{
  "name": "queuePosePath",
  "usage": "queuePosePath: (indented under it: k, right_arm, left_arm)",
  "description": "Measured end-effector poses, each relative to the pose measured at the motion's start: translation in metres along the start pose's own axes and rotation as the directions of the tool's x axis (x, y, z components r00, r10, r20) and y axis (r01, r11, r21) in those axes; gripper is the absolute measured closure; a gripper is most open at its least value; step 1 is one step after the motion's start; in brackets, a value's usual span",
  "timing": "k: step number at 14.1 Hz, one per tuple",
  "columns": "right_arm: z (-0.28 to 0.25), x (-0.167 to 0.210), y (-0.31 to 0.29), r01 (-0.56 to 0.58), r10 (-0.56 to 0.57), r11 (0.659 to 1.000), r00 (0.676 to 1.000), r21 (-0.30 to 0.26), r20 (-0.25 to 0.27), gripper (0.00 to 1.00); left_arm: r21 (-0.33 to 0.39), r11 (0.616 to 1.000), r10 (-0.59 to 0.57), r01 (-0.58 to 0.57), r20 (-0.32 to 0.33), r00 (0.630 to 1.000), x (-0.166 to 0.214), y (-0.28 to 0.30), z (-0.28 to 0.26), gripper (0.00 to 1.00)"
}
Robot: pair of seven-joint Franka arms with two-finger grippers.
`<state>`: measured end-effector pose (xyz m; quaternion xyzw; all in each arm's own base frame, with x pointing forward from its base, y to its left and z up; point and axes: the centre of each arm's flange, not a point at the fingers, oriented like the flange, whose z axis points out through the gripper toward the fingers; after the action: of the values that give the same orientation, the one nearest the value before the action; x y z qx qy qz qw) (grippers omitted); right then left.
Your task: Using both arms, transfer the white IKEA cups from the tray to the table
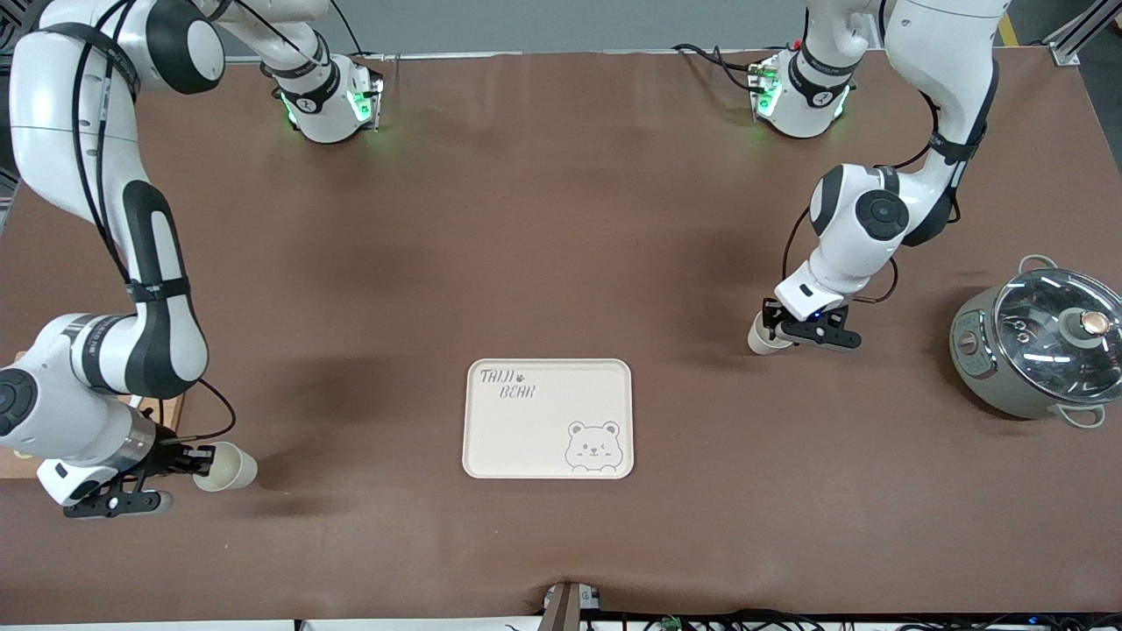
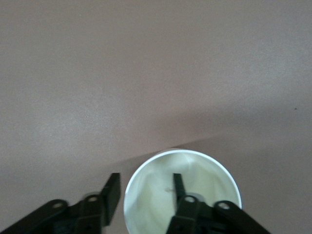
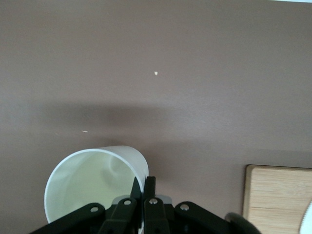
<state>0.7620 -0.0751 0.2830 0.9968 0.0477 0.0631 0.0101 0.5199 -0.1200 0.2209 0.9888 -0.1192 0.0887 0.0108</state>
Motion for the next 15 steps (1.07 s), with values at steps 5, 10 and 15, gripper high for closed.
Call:
queuePosePath:
  k: [5,10,15]
  right_arm:
    - [0.018,-0.01,0.003,0.012,-0.012,1.0,0.999,0.008,0.033,0.97]
    - [0.035,-0.015,0.001,0.011,-0.012,1.0,0.999,0.015,0.048,0.97]
    - [0.046,-0.02,0.0,-0.015,0.013,0.999,0.999,0.041,0.041,0.85]
  left_arm:
    - [0.001,1.0,-0.003,0.003,-0.016,1.0,0.003,-0.002,0.0,0.0]
    - [0.003,1.0,-0.018,0.018,-0.018,1.0,0.011,-0.01,-0.021,0.0]
    - [0.0,1.0,-0.029,0.029,0.038,0.999,0.04,-0.017,-0.072,0.0]
